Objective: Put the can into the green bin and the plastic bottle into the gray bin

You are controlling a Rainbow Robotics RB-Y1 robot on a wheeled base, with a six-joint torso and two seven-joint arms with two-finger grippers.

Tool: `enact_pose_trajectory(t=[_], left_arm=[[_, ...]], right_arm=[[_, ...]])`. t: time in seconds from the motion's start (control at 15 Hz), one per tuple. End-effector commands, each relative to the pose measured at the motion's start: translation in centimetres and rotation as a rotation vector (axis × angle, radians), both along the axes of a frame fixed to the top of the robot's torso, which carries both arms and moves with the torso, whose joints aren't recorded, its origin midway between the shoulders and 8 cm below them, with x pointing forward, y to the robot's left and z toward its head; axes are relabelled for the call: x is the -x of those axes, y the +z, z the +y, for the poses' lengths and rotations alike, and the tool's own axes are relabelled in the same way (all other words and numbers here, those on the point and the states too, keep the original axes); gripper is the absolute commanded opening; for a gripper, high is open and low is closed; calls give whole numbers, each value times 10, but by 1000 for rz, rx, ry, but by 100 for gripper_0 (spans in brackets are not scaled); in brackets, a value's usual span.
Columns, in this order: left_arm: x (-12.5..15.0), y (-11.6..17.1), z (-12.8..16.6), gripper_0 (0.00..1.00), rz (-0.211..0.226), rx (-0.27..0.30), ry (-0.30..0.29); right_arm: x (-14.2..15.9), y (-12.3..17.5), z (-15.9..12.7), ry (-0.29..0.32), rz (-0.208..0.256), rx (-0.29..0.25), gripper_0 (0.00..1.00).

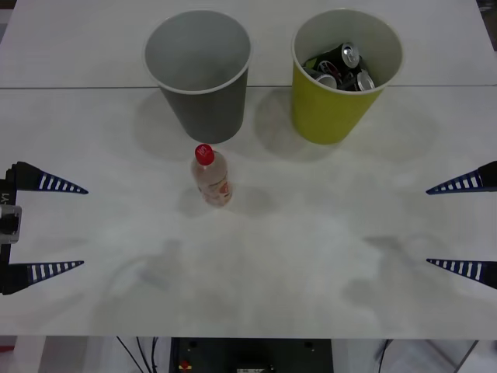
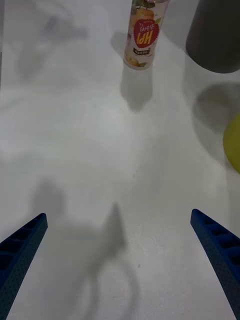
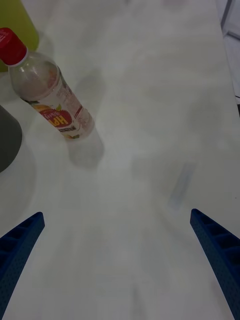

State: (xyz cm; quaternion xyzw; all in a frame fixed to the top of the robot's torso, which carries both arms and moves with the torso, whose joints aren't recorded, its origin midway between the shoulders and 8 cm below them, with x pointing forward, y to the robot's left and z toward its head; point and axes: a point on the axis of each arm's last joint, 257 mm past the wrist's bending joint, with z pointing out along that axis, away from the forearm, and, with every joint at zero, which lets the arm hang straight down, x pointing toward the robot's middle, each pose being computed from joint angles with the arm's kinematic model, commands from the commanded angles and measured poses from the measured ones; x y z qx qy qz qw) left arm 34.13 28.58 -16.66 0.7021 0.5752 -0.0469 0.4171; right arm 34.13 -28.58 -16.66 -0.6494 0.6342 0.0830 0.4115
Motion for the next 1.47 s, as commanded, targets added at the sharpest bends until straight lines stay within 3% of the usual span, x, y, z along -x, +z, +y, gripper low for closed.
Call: enact_pose_trajectory(t=[0.07, 0.13, 0.33, 0.47, 0.87, 1.13, 1.47], left_arm=[[0, 0, 0, 100, 0, 0, 0], [3, -15, 1, 100, 31, 9, 15], [3, -16, 2, 100, 30, 0, 14], [1, -16, -1, 100, 31, 33, 26], [-14, -23, -16, 100, 102, 261, 80], [-36, -21, -30, 100, 126, 411, 104], [-55, -30, -43, 100, 111, 515, 141]], right_arm=[[0, 0, 0, 0, 0, 0, 100], [0, 0, 0, 0, 0, 0, 100], [0, 0, 0, 0, 0, 0, 100], [0, 0, 0, 0, 0, 0, 100], [0, 0, 0, 0, 0, 0, 100], [0, 0, 0, 0, 0, 0, 100], [0, 0, 0, 0, 0, 0, 100]])
